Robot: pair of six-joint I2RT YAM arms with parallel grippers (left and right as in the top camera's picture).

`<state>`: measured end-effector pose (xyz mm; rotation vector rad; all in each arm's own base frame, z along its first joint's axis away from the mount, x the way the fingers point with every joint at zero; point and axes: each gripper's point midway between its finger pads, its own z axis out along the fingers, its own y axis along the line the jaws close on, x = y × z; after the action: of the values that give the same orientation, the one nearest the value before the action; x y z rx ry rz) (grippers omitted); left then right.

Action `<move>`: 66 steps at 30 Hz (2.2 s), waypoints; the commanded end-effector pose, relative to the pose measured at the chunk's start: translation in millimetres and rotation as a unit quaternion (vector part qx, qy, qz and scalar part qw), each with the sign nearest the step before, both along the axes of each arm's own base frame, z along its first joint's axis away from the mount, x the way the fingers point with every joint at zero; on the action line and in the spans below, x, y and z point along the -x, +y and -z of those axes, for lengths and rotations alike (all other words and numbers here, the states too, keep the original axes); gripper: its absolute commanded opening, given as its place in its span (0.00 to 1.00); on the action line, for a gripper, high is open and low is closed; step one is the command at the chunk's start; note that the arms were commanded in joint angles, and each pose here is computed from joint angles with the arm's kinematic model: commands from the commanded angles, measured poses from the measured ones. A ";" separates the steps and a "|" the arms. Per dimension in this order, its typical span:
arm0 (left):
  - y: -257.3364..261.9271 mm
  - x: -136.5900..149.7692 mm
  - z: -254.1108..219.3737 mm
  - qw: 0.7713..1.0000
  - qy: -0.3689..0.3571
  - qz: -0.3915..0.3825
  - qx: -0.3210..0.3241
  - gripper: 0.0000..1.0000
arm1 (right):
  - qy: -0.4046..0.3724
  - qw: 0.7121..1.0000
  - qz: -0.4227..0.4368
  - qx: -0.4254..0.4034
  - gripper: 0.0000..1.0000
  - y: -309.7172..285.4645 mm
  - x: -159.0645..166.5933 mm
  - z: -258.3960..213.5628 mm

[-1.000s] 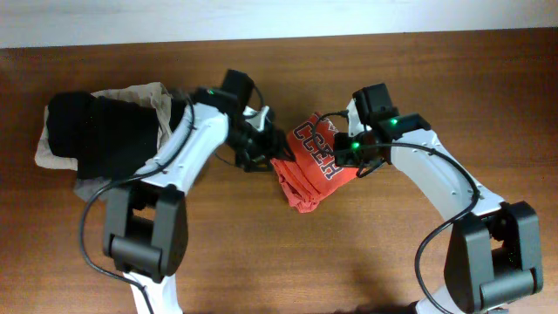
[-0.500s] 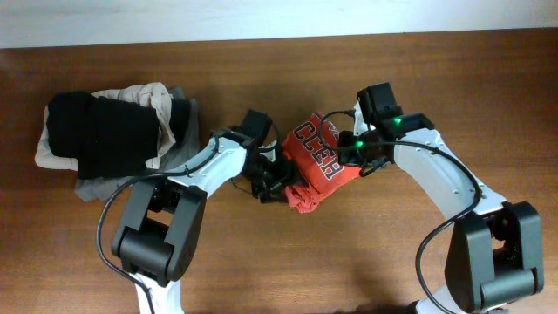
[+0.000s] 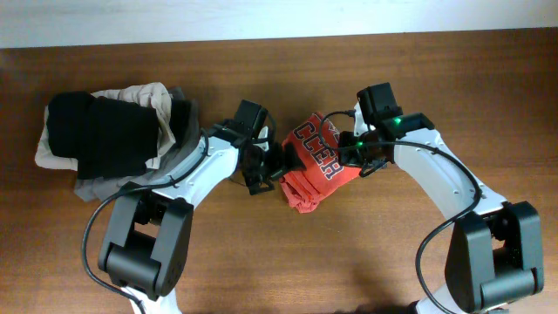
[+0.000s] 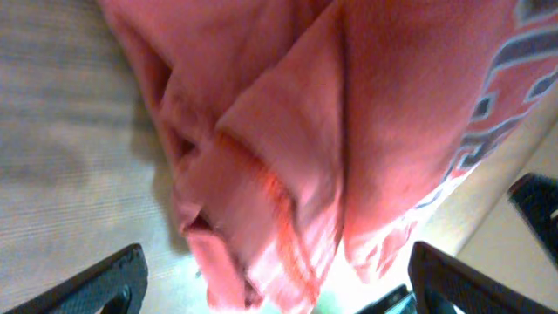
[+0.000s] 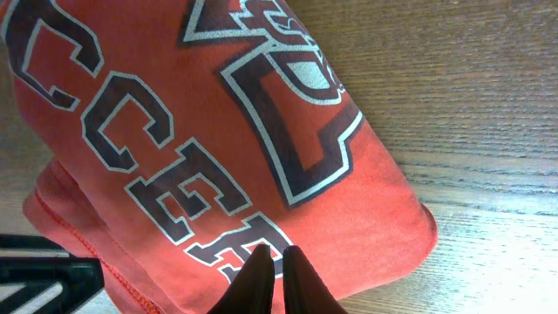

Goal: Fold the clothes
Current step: 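Grip the orange bundle's sides with both grippers and lift it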

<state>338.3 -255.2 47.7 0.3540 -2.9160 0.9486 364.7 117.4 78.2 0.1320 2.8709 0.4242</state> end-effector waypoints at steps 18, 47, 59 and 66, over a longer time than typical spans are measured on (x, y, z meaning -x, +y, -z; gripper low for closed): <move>-14.9 -0.2 30.8 0.993 -0.036 -0.072 0.092 0.99 | -0.001 1.000 -0.001 0.009 0.10 -4.4 -1.7 -0.4; -29.0 -21.2 14.2 0.985 -0.112 -0.053 0.122 0.84 | 0.135 0.988 0.019 -0.075 0.04 57.3 27.4 84.3; -29.9 -22.1 35.4 0.986 -0.078 -0.087 0.116 0.63 | 0.143 0.986 0.012 -0.082 0.04 61.7 32.4 83.3; -34.5 -16.0 55.5 0.988 -0.072 -0.057 0.123 0.28 | 0.141 0.986 -0.003 -0.083 0.04 65.2 34.5 82.8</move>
<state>372.2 -282.6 16.8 0.5356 -2.9262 1.4341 350.6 171.5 13.6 0.2690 3.0274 0.6646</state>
